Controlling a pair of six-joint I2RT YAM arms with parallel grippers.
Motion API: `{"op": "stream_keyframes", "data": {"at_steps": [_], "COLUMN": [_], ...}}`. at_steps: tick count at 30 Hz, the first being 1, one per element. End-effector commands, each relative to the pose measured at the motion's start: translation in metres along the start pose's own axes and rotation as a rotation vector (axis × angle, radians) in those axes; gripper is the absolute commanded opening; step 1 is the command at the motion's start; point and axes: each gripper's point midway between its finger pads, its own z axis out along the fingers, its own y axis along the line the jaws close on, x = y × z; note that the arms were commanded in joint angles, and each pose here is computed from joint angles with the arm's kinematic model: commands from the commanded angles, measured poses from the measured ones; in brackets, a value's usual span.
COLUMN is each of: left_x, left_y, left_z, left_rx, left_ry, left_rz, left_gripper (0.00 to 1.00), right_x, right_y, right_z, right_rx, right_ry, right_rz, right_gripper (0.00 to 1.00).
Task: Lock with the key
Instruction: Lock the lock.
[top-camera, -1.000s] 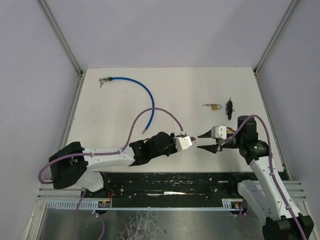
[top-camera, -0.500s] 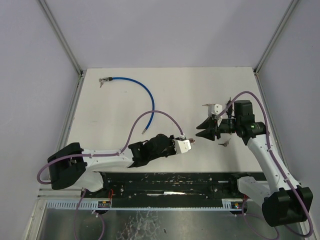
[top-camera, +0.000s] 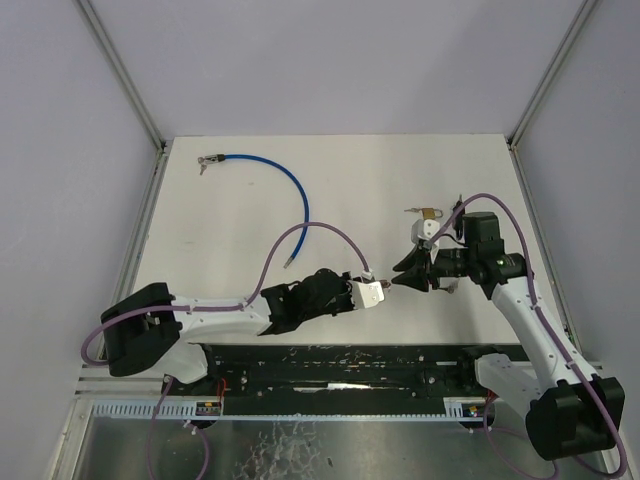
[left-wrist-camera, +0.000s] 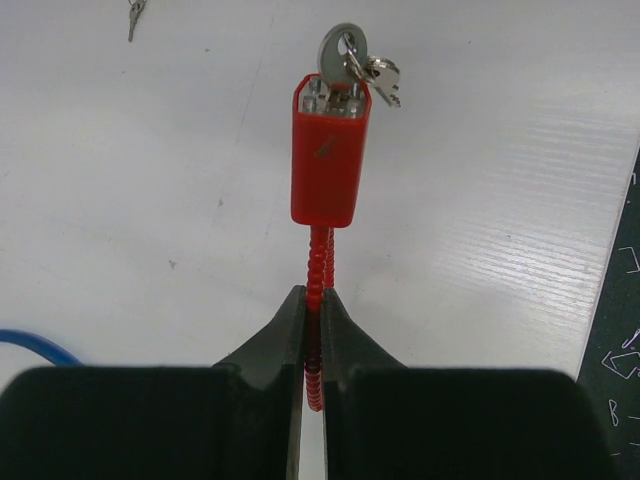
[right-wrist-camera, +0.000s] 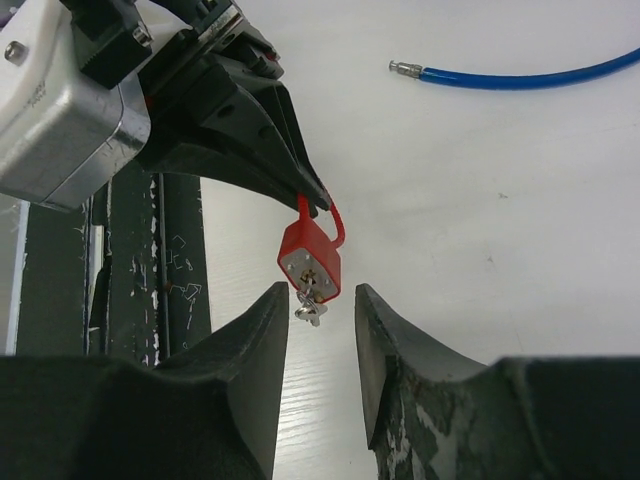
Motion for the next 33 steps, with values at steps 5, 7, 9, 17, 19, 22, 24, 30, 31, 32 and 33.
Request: {"op": "stream_keyframes", "data": {"at_steps": [5,7,9,17,19,22,24,30,31,32,33], "left_x": [-0.035,-0.035,-0.035,-0.036,-0.035,-0.034,-0.033,-0.031,-0.030,-0.031,-0.030], "left_y": [0.007,0.007,0.007,0.007,0.008,0.008,0.009,0.011,0.011,0.010,0.011], "left_z": [0.006,0.006,0.006,0.007,0.007,0.008,0.009,0.009,0.009,0.009,0.009], "left_rx": [-0.019,-0.019,-0.019,-0.022,-0.024,-0.026,-0.031,-0.040,-0.040,-0.039,-0.041], "left_ry": [-0.106,-0.106,-0.103,-0.103,-0.096,-0.092,-0.085,-0.074,-0.071,-0.071,-0.070], "left_rz": [-0.020,-0.019,-0.020,-0.029,-0.030,-0.032,-0.033,-0.036,-0.038,-0.037,-0.039], "left_gripper": [0.00,0.00,0.00,0.00,0.00,0.00,0.00,0.00,0.00,0.00,0.00], "right_x": [0.006,0.008,0.011,0.016,0.017,0.020,0.022,0.024,0.024,0.025,0.026], "right_y": [0.004,0.003,0.003,0.006,0.007,0.007,0.008,0.006,0.006,0.006,0.007], "right_z": [0.012,0.014,0.015,0.019,0.020,0.021,0.021,0.020,0.019,0.019,0.019], "right_rx": [-0.034,-0.035,-0.033,-0.047,-0.053,-0.055,-0.058,-0.042,-0.041,-0.042,-0.044], "right_ry": [0.017,0.028,0.038,0.054,0.059,0.069,0.078,0.096,0.096,0.098,0.099], "right_rz": [0.031,0.036,0.039,0.039,0.039,0.042,0.036,-0.010,-0.018,-0.026,-0.037], "right_gripper": [0.35,0.33,0.31,0.28,0.27,0.23,0.19,0.13,0.12,0.11,0.11]}}
